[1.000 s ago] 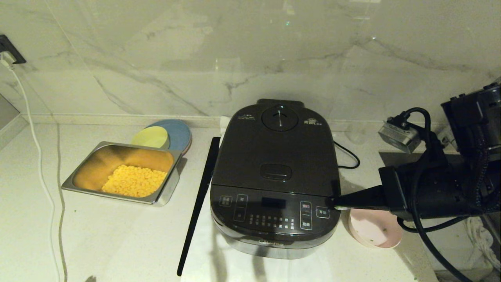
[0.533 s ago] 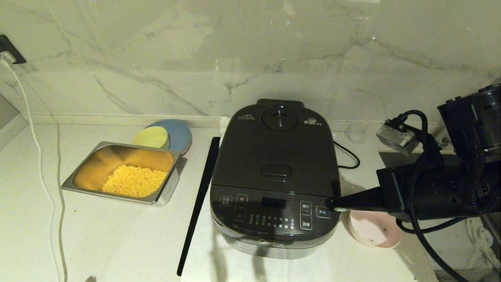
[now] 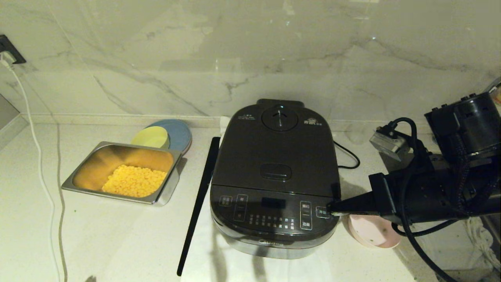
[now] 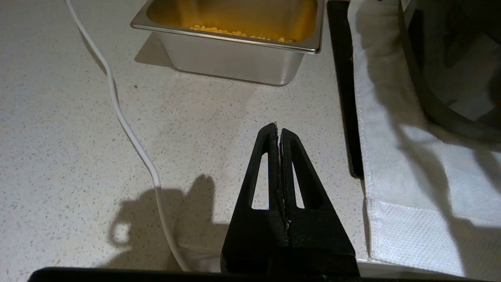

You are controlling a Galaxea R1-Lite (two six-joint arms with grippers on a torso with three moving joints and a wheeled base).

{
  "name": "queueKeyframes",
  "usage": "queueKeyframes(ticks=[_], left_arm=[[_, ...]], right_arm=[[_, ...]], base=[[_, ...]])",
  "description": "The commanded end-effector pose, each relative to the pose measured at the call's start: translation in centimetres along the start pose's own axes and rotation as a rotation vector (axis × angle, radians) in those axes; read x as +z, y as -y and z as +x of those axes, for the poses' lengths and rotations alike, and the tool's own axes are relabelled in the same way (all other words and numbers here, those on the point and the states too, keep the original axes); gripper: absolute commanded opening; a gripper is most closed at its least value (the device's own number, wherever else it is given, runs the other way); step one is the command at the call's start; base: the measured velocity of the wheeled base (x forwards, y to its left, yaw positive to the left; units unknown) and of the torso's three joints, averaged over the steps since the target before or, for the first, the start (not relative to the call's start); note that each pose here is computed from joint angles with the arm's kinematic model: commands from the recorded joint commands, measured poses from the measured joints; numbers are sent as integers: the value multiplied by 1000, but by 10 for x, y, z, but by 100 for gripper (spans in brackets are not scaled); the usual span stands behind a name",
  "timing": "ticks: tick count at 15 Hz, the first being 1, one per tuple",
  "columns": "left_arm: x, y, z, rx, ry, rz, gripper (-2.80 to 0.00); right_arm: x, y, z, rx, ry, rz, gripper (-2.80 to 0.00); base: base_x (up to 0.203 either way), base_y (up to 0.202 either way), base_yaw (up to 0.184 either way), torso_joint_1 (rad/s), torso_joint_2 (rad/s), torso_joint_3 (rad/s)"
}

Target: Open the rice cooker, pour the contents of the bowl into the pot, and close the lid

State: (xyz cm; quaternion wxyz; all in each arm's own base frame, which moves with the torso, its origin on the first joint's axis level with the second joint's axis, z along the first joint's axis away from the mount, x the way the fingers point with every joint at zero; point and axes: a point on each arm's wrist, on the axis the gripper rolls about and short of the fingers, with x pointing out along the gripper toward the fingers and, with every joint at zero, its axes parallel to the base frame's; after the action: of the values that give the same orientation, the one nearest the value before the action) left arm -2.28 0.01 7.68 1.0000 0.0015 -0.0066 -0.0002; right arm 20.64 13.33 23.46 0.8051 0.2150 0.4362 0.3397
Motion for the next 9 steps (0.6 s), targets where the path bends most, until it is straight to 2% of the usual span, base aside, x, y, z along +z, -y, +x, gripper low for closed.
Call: queueKeyframes(ticks=[1, 9], left_arm=[[-3, 0, 1, 0, -9, 0, -280], [-3, 0, 1, 0, -9, 0, -280]], right_arm=[[1, 2, 5, -6, -16, 11, -280], [-3, -1, -4, 8, -1, 1, -280]], base=[[0, 0, 0, 0, 0, 0], [0, 0, 0, 0, 0, 0]])
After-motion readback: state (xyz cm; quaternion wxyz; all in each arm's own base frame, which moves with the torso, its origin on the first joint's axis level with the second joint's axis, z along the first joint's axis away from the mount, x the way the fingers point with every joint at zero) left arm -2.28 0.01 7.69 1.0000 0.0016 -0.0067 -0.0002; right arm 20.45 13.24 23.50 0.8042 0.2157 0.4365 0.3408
